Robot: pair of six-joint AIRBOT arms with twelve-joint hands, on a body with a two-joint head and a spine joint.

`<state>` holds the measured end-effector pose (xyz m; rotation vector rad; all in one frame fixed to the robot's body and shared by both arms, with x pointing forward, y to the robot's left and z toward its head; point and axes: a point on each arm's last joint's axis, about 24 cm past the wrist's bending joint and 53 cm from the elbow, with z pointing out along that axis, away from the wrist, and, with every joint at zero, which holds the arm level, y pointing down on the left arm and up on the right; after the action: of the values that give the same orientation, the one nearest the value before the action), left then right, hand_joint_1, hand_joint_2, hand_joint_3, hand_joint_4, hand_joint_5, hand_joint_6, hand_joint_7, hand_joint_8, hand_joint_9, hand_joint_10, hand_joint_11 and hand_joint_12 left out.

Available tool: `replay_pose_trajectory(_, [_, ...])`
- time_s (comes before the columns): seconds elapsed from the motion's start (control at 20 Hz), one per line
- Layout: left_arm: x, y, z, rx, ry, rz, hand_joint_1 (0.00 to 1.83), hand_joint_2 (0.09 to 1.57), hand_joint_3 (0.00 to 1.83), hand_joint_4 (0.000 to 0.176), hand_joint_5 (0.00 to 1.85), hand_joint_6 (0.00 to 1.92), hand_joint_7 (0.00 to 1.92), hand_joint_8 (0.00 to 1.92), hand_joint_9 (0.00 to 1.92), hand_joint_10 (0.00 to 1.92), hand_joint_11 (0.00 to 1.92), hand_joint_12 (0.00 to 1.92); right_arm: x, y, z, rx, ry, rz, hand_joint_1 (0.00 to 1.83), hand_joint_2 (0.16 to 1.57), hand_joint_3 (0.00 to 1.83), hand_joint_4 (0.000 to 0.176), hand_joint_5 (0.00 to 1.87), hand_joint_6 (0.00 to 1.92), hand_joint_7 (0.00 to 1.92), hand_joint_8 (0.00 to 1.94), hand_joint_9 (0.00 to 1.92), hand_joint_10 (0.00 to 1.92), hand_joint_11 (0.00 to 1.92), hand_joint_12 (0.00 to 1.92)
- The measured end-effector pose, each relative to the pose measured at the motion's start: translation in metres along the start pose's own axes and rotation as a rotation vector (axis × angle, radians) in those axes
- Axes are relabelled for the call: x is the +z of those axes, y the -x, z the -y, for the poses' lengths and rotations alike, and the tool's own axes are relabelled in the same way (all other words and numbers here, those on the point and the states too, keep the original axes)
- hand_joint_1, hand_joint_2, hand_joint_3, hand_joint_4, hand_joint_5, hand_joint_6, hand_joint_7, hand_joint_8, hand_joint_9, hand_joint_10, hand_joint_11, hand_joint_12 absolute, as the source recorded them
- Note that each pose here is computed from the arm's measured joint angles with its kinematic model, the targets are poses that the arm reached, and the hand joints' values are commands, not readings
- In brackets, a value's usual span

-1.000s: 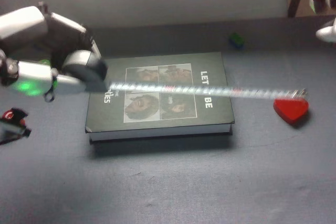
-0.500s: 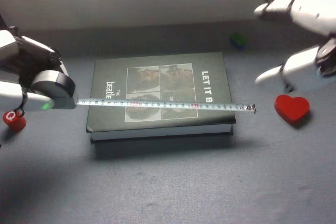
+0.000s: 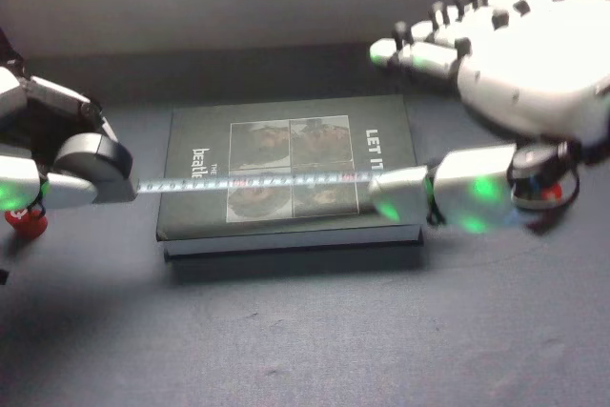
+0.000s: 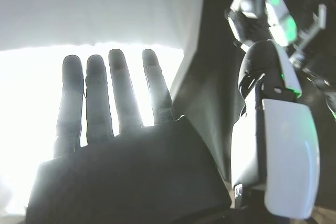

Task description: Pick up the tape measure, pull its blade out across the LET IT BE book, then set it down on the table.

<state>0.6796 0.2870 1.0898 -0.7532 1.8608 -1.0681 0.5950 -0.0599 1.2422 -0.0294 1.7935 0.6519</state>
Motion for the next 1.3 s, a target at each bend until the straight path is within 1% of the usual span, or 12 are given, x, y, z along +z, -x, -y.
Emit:
replay_pose_trajectory(0.1, [-0.002, 0.002, -0.012, 0.004, 0.025, 0.002, 1.37, 1.15, 0.0, 0.0, 0.84, 1.01, 0.94, 1.08, 0.86, 1.36, 0.8, 1.25, -0.001, -0.01, 0.001, 0.013, -0.014, -0.023, 0.03, 1.02, 0.0, 0.093, 0.04, 0.0, 0.08, 0.0, 0.07, 0.0, 0.0, 0.41])
replay_pose_trajectory(0.15, [-0.001, 0.0, -0.016, 0.002, 0.03, 0.001, 1.37, 1.15, 0.0, 0.0, 0.84, 1.01, 0.94, 1.08, 0.86, 1.36, 0.8, 1.26, -0.001, -0.01, 0.001, 0.013, -0.018, -0.021, 0.02, 1.02, 0.0, 0.093, 0.04, 0.0, 0.08, 0.0, 0.07, 0.0, 0.0, 0.41])
replay_pose_trajectory(0.25, [0.002, -0.002, -0.017, -0.001, 0.023, -0.001, 1.37, 1.15, 0.0, 0.0, 0.84, 1.0, 0.94, 1.07, 0.86, 1.36, 0.8, 1.28, -0.001, -0.007, 0.003, 0.025, -0.025, -0.007, 0.02, 1.02, 0.0, 0.093, 0.05, 0.0, 0.08, 0.0, 0.07, 0.0, 0.0, 0.43])
replay_pose_trajectory(0.35, [0.004, 0.0, -0.017, -0.006, 0.015, 0.008, 1.37, 1.15, 0.0, 0.0, 0.85, 1.0, 0.94, 1.08, 0.86, 1.36, 0.83, 1.26, -0.001, -0.006, 0.006, 0.045, -0.038, -0.004, 0.02, 1.03, 0.0, 0.094, 0.05, 0.0, 0.09, 0.0, 0.07, 0.0, 0.0, 0.46])
replay_pose_trajectory(0.45, [0.005, 0.004, -0.017, -0.001, 0.011, 0.014, 1.37, 1.15, 0.0, 0.0, 0.85, 1.0, 0.93, 1.08, 0.86, 1.36, 0.81, 1.25, -0.001, -0.005, 0.007, 0.059, -0.043, 0.003, 0.02, 1.04, 0.01, 0.094, 0.05, 0.0, 0.1, 0.0, 0.07, 0.0, 0.0, 0.46])
replay_pose_trajectory(0.6, [0.006, 0.008, -0.024, 0.003, 0.022, 0.02, 1.37, 1.14, 0.0, 0.0, 0.86, 0.99, 0.93, 1.09, 0.87, 1.34, 0.81, 1.22, -0.001, -0.007, 0.008, 0.069, -0.044, 0.001, 0.04, 1.03, 0.0, 0.095, 0.05, 0.0, 0.11, 0.0, 0.09, 0.0, 0.0, 0.5])
replay_pose_trajectory(0.85, [0.001, 0.003, -0.035, 0.006, 0.04, 0.005, 1.37, 1.14, 0.0, 0.0, 0.87, 0.98, 0.93, 1.08, 0.88, 1.35, 0.82, 1.25, -0.001, -0.009, 0.009, 0.06, -0.046, 0.0, 0.05, 1.03, 0.0, 0.095, 0.06, 0.0, 0.11, 0.0, 0.09, 0.0, 0.0, 0.51])
replay_pose_trajectory(0.95, [0.002, 0.002, -0.038, 0.008, 0.041, -0.001, 1.37, 1.14, 0.0, 0.0, 0.87, 0.99, 0.93, 1.08, 0.87, 1.34, 0.81, 1.24, -0.001, -0.01, 0.008, 0.061, -0.041, 0.0, 0.05, 1.03, 0.0, 0.095, 0.06, 0.0, 0.11, 0.0, 0.09, 0.0, 0.0, 0.51])
replay_pose_trajectory(1.05, [0.003, 0.001, -0.037, 0.007, 0.035, -0.002, 1.37, 1.14, 0.0, 0.0, 0.87, 0.98, 0.95, 1.07, 0.87, 1.33, 0.81, 1.23, -0.002, -0.009, 0.006, 0.046, -0.029, 0.013, 0.07, 1.03, 0.0, 0.095, 0.06, 0.0, 0.11, 0.0, 0.09, 0.0, 0.0, 0.51])
replay_pose_trajectory(1.15, [0.003, 0.002, -0.035, 0.019, 0.029, -0.006, 1.37, 1.14, 0.0, 0.0, 0.87, 0.98, 0.95, 1.07, 0.87, 1.33, 0.83, 1.23, -0.002, -0.01, 0.004, 0.043, -0.023, 0.014, 0.07, 1.03, 0.0, 0.095, 0.06, 0.0, 0.11, 0.0, 0.09, 0.0, 0.0, 0.51])
replay_pose_trajectory(1.25, [0.004, 0.004, -0.033, 0.022, 0.023, -0.003, 1.37, 1.14, 0.0, 0.0, 0.87, 0.97, 0.94, 1.07, 0.87, 1.34, 0.81, 1.23, -0.003, -0.01, 0.003, 0.041, -0.019, 0.016, 0.07, 1.03, 0.0, 0.095, 0.06, 0.0, 0.11, 0.0, 0.1, 0.0, 0.0, 0.5])
replay_pose_trajectory(1.3, [0.004, 0.003, -0.032, 0.024, 0.02, -0.007, 1.37, 1.14, 0.0, 0.0, 0.87, 0.97, 0.94, 1.06, 0.87, 1.34, 0.8, 1.26, -0.003, -0.01, 0.002, 0.039, -0.015, 0.016, 0.07, 1.03, 0.0, 0.095, 0.06, 0.0, 0.11, 0.0, 0.1, 0.0, 0.0, 0.5])
